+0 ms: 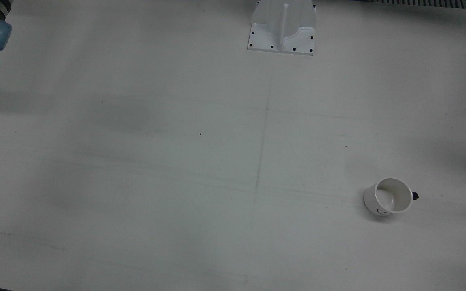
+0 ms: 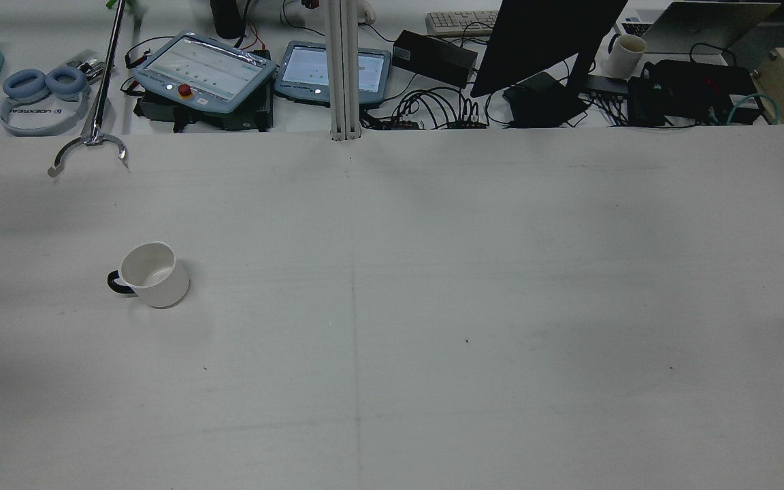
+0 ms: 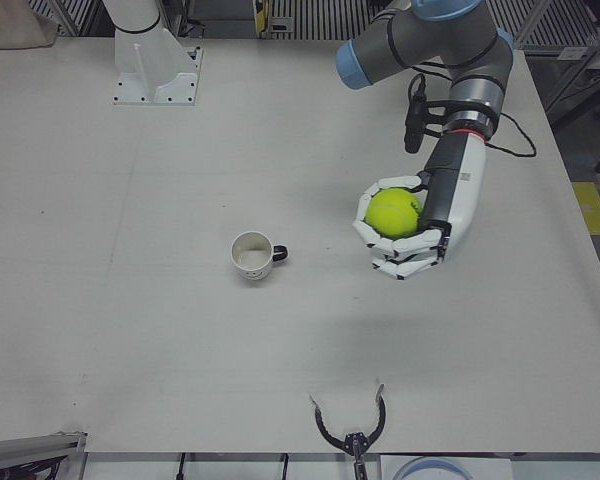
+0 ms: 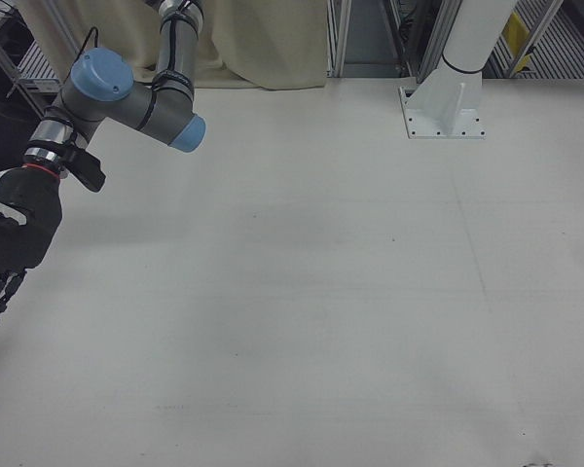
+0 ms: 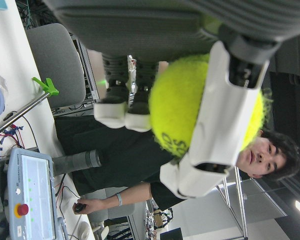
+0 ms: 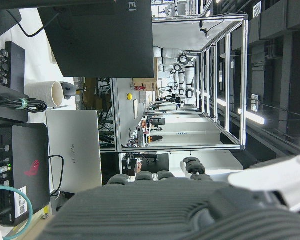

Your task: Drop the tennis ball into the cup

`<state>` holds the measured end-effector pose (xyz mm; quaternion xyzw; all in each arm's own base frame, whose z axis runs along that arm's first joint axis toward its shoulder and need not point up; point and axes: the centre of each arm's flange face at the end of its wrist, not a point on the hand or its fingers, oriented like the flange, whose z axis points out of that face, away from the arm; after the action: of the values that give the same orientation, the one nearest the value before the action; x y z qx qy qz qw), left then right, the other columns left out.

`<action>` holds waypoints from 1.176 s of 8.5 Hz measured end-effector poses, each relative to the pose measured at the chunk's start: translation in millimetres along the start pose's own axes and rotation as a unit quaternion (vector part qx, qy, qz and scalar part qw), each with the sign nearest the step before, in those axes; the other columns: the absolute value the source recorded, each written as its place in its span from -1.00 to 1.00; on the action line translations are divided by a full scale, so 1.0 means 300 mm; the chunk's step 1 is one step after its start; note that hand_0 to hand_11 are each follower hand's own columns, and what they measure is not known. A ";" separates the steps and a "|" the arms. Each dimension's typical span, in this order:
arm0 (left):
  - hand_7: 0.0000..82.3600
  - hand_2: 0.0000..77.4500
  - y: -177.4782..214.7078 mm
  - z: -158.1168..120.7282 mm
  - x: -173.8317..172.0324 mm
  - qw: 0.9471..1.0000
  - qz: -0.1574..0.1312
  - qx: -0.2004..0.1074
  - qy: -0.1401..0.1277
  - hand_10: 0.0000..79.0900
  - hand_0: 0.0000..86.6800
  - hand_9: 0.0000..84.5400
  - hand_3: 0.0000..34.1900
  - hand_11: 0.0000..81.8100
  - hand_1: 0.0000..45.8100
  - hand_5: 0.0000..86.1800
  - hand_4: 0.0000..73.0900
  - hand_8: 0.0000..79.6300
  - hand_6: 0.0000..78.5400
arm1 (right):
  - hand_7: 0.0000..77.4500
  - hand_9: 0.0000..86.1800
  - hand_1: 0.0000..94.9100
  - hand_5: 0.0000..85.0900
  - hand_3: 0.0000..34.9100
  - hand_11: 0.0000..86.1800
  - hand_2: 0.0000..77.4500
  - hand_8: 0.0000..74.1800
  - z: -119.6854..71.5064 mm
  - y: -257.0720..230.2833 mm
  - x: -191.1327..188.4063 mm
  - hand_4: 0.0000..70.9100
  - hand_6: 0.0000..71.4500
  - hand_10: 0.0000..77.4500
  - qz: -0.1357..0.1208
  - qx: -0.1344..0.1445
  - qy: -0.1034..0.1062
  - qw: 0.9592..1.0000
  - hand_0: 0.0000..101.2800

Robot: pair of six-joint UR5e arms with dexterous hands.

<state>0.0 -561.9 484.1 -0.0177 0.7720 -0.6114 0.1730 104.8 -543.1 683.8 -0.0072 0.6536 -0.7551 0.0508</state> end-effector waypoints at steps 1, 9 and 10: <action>0.43 0.10 0.045 0.022 -0.082 1.000 -0.003 -0.010 -0.024 0.31 0.84 0.66 -1.00 0.71 0.14 -0.35 0.69 0.62 0.17 | -1.00 -1.00 -0.99 -1.00 -1.00 -0.99 -0.99 -1.00 0.000 -0.001 0.000 -1.00 -1.00 -1.00 0.000 0.000 0.000 1.000 -1.00; 0.43 0.18 0.198 0.082 -0.588 0.987 -0.001 -0.055 -0.152 0.23 0.64 0.66 -1.00 0.71 0.00 -0.32 0.36 0.51 0.24 | -1.00 -1.00 -0.99 -1.00 -1.00 -0.99 -0.99 -1.00 0.000 -0.002 0.001 -1.00 -1.00 -1.00 0.000 0.001 0.000 1.000 -1.00; 0.43 0.18 0.206 0.081 -0.621 0.985 -0.002 -0.058 -0.161 0.20 0.61 0.66 -1.00 0.64 0.00 -0.43 0.34 0.51 0.24 | -1.00 -1.00 -0.99 -1.00 -1.00 -0.99 -0.99 -1.00 0.000 -0.002 0.000 -1.00 -1.00 -1.00 0.000 0.001 0.000 1.000 -1.00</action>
<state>193.5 -524.5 466.3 -0.1272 0.7680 -0.5555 0.2922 104.6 -543.0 684.4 -0.0072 0.6532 -0.7555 0.0506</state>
